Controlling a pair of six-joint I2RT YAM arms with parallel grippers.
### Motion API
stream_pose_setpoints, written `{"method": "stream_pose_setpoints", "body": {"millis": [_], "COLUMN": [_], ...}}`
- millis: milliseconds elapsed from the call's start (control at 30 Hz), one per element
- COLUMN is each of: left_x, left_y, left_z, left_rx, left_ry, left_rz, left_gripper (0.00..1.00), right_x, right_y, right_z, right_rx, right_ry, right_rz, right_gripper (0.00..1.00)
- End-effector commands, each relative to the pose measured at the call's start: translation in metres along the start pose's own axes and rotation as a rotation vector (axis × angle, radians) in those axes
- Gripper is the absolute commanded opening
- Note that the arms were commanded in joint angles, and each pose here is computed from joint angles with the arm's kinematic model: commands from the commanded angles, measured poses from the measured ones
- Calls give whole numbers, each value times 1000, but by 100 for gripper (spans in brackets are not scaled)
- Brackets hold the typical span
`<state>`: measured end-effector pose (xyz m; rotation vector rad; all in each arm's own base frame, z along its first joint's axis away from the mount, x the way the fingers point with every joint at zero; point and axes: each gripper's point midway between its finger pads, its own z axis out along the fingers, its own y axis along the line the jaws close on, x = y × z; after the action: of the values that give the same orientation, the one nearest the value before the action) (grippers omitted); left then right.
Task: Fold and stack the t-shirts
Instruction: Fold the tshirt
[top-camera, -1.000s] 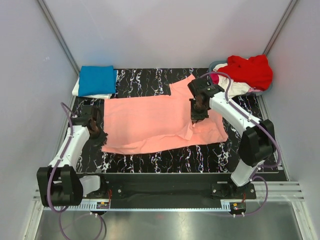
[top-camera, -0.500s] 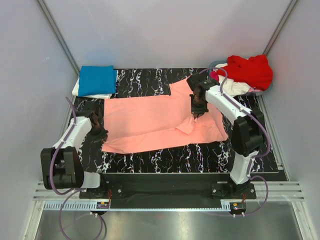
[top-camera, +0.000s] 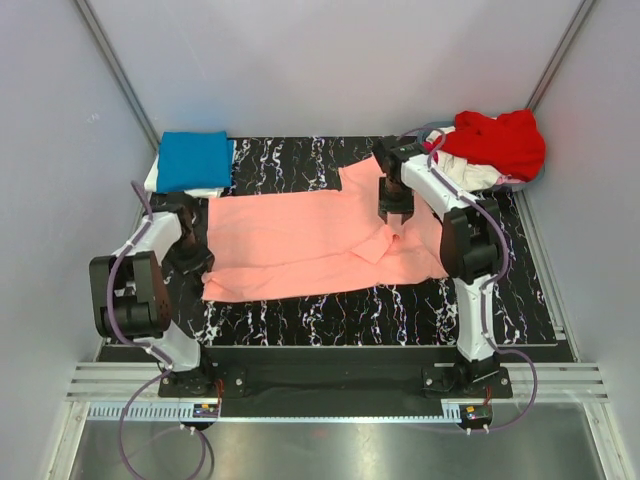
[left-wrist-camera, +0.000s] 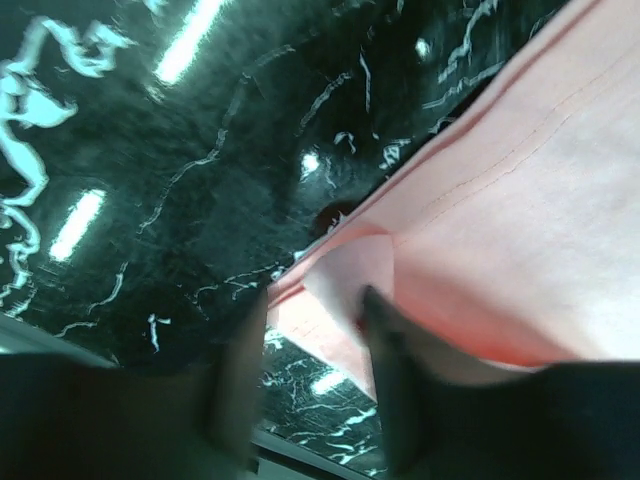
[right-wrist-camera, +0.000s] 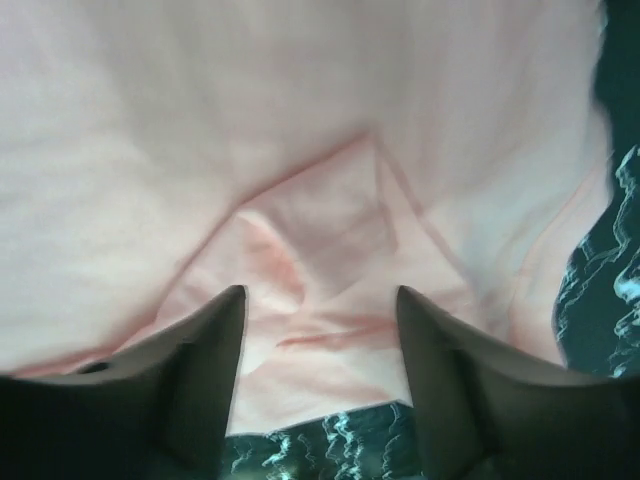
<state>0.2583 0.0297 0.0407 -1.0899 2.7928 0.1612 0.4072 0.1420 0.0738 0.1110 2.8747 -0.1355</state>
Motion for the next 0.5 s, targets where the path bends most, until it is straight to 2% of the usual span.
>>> {"method": "stream_pose_setpoints", "body": {"millis": [0, 33, 100, 167, 200, 233, 267, 300, 333, 400, 467], "left_x": [-29, -32, -33, -32, -28, -25, -21, -17, -12, -7, -4], "left_y": [4, 7, 17, 23, 25, 26, 27, 21, 23, 16, 17], "left_z": [-40, -57, -76, -96, -99, -107, -109, -111, -113, -116, -119], "left_rx": [27, 47, 36, 71, 79, 110, 126, 174, 197, 260, 296], "left_ry": [-145, -197, -245, -305, -308, -332, -336, -338, -358, -377, -418], "left_rz": [-26, -20, -5, 39, 60, 94, 113, 136, 159, 163, 157], "left_gripper": [55, 59, 68, 70, 71, 72, 72, 72, 71, 71, 71], "right_x": [-41, -41, -45, -51, -32, -38, -32, -3, -7, 17, 36], "right_y": [-27, -31, -37, -35, -29, -24, -19, -13, -3, 9, 16], "right_z": [-7, -6, -16, -42, -36, -59, -63, -49, -65, -53, -48], "right_rx": [34, 42, 40, -19, -63, -135, -178, -223, -312, -404, -464], "right_ry": [-53, -40, -63, -137, -92, -168, -173, -100, -157, -117, -88], "right_rz": [64, 76, 96, 122, 120, 151, 161, 161, 181, 197, 206], "right_gripper": [75, 83, 90, 91, 91, 90, 89, 88, 85, 79, 69]}}
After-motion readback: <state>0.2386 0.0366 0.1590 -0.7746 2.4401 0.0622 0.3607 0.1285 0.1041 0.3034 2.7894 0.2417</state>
